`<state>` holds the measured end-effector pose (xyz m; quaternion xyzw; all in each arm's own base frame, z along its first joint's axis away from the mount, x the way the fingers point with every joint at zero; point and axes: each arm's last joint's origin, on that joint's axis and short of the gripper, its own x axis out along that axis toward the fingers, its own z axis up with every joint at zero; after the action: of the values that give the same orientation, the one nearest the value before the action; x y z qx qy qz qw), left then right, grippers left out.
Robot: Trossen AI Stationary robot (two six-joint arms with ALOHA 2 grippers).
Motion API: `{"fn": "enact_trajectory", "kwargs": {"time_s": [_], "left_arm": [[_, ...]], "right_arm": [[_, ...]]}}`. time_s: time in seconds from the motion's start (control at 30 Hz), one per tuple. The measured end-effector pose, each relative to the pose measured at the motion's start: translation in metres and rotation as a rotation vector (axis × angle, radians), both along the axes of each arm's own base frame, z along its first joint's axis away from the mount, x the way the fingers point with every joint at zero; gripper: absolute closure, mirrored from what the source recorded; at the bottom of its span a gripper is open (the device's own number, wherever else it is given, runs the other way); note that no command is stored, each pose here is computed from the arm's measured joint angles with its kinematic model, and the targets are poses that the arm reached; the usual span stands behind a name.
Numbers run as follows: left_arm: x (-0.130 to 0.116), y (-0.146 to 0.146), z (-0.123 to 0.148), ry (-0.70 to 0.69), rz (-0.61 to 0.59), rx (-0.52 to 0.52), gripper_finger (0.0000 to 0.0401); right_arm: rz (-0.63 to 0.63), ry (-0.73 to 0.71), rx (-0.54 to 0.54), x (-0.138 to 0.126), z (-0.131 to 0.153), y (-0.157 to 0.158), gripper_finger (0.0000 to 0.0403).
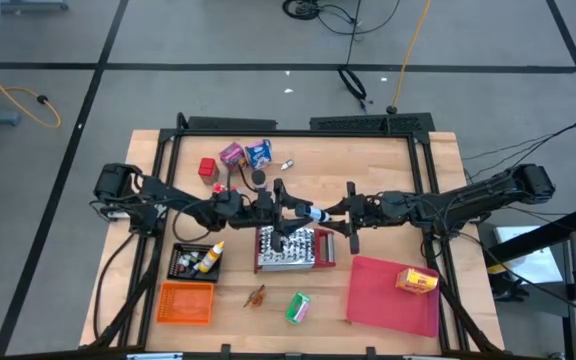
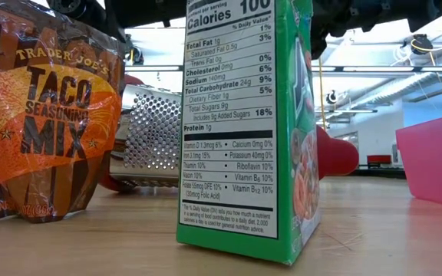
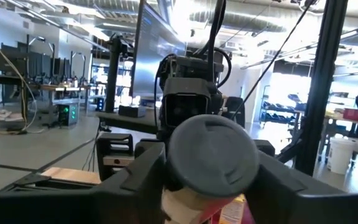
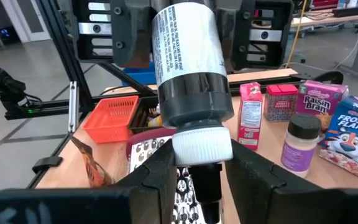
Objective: Pick & Place Kitchen Items
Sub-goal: Put the large black food coloring bottle into the black bin
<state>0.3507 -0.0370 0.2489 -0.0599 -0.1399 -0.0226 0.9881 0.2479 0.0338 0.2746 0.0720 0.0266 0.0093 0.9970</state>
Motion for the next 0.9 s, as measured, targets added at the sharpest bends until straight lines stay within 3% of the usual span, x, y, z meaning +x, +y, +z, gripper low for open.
{"fn": "enact_trajectory", "kwargs": {"time_s": [0.1,0.17,0.33,0.47,0.57,0.9], "left_arm": [[0.000,0.000,0.000,0.001,0.005,0.002,0.0274],[0.000,0.000,0.000,0.002,0.005,0.002,0.0291],[0.000,0.000,0.000,0.002,0.002,0.002,0.0291],[0.000,0.000,-0.002,0.016,-0.007,-0.015,0.0291],[-0.002,-0.001,0.001,0.053,-0.008,-0.014,0.0291],[-0.045,-0.014,0.031,0.357,0.064,-0.030,0.0292]], "right_arm": [[-0.003,-0.001,0.001,0.000,0.000,0.000,0.0294],[-0.003,0.000,0.001,0.000,0.000,0.000,0.0294],[-0.003,0.000,-0.004,0.000,0.000,0.000,0.0289],[-0.003,0.018,-0.007,0.000,-0.002,0.000,0.0236],[-0.006,0.043,-0.011,0.000,-0.004,0.000,0.0222],[-0.009,0.089,-0.018,-0.001,-0.008,-0.001,0.0249]]}}
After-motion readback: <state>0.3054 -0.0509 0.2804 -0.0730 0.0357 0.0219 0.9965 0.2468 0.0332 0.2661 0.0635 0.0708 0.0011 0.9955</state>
